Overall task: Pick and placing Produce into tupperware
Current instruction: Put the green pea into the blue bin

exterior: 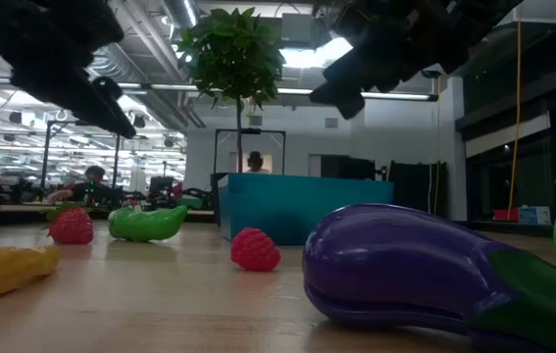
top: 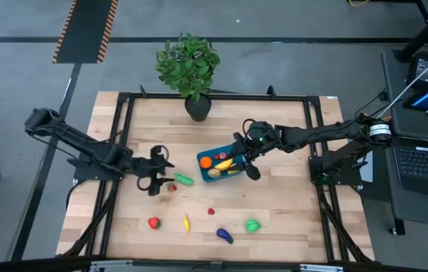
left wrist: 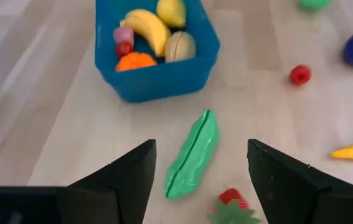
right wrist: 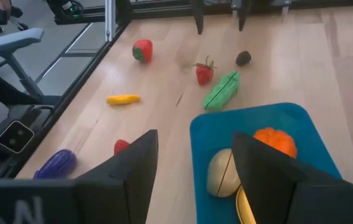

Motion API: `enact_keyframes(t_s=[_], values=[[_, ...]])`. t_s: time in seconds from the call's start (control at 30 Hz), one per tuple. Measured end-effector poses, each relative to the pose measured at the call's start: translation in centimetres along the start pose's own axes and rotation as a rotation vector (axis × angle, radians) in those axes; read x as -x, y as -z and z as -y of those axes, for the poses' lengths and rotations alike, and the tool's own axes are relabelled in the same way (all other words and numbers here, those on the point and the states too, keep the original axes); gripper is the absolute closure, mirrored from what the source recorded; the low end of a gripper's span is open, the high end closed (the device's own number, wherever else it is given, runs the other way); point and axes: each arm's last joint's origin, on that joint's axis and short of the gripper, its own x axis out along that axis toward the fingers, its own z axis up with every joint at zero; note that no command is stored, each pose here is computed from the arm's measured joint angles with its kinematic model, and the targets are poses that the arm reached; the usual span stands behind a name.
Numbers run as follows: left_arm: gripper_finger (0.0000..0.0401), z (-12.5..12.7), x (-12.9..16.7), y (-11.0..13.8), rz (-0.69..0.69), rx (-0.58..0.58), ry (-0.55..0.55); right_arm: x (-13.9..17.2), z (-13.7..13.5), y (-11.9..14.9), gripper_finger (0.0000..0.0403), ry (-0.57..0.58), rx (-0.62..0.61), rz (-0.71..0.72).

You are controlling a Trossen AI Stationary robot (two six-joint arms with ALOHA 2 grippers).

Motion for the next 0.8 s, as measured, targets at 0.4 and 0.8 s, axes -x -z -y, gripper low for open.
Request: enact_keyframes(t_s=[0.4, 0.8], values=[[0.0162, 0.1, -4.0, -3.7, -0.252, -0.202, 0.055, 0.0, 0.0, 0.9, 0.0196, -0.002, -0.016, -0.085], [0.0162, 0.5, -7.7, -5.5, -0.479, -0.306, 0.068, 0.1, -0.1, 1.4, 0.0196, -0.003, -0.037, -0.137]])
